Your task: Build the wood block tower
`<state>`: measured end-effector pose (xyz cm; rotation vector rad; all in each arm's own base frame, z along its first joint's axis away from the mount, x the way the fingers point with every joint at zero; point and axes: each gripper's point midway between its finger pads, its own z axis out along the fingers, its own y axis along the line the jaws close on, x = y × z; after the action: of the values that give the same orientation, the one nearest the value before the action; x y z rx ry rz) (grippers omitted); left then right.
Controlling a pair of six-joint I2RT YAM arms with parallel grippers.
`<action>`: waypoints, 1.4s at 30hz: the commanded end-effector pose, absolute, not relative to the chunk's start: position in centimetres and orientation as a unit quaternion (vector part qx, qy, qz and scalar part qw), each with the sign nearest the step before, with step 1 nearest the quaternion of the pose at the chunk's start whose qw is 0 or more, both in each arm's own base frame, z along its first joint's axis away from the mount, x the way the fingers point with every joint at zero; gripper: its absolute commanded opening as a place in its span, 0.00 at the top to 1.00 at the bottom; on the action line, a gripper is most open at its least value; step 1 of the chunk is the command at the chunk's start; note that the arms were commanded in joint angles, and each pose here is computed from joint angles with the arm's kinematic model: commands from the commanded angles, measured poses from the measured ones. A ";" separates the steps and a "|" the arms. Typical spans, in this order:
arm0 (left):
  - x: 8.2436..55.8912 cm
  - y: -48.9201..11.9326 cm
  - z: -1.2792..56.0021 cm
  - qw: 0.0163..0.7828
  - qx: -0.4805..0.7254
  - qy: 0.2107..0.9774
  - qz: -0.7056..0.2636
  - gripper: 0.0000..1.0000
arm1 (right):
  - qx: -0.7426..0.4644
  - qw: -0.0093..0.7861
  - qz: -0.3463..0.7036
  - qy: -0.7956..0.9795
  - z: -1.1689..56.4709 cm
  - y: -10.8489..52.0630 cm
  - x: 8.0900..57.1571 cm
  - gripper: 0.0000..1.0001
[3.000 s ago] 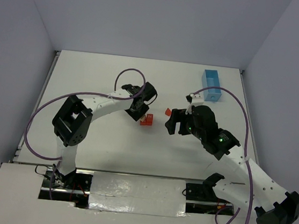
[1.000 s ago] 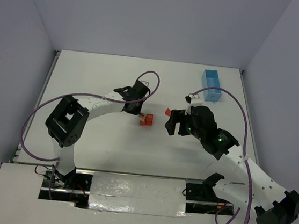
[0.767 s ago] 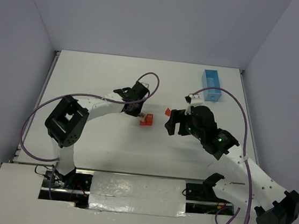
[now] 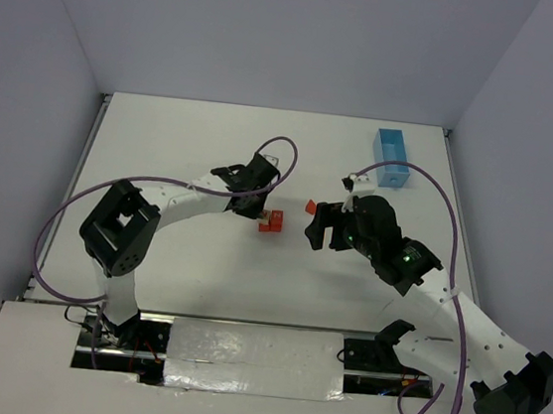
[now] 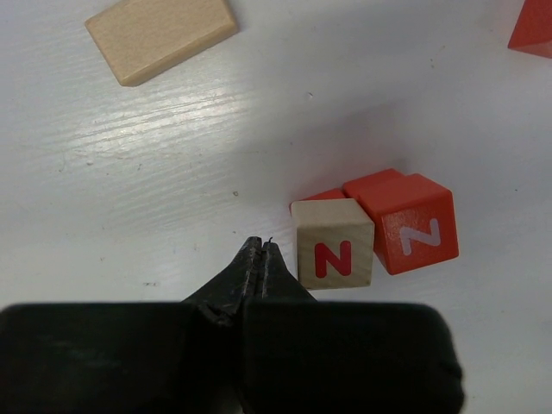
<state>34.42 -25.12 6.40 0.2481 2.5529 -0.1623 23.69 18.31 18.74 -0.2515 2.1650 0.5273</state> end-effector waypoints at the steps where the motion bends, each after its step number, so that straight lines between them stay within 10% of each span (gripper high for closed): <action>1: 34.3 -25.3 8.2 0.299 0.084 0.947 -0.076 1.00 | -0.107 0.457 0.222 0.855 19.9 18.9 24.3 0.09; 42: 33.5 -25.0 7.8 0.291 0.025 0.955 -0.052 1.00 | -0.106 0.456 0.219 0.856 19.8 18.9 24.4 0.09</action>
<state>32.91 -24.35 7.90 0.1177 2.5493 -0.1025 23.72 18.31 18.69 -0.2509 2.1668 0.5259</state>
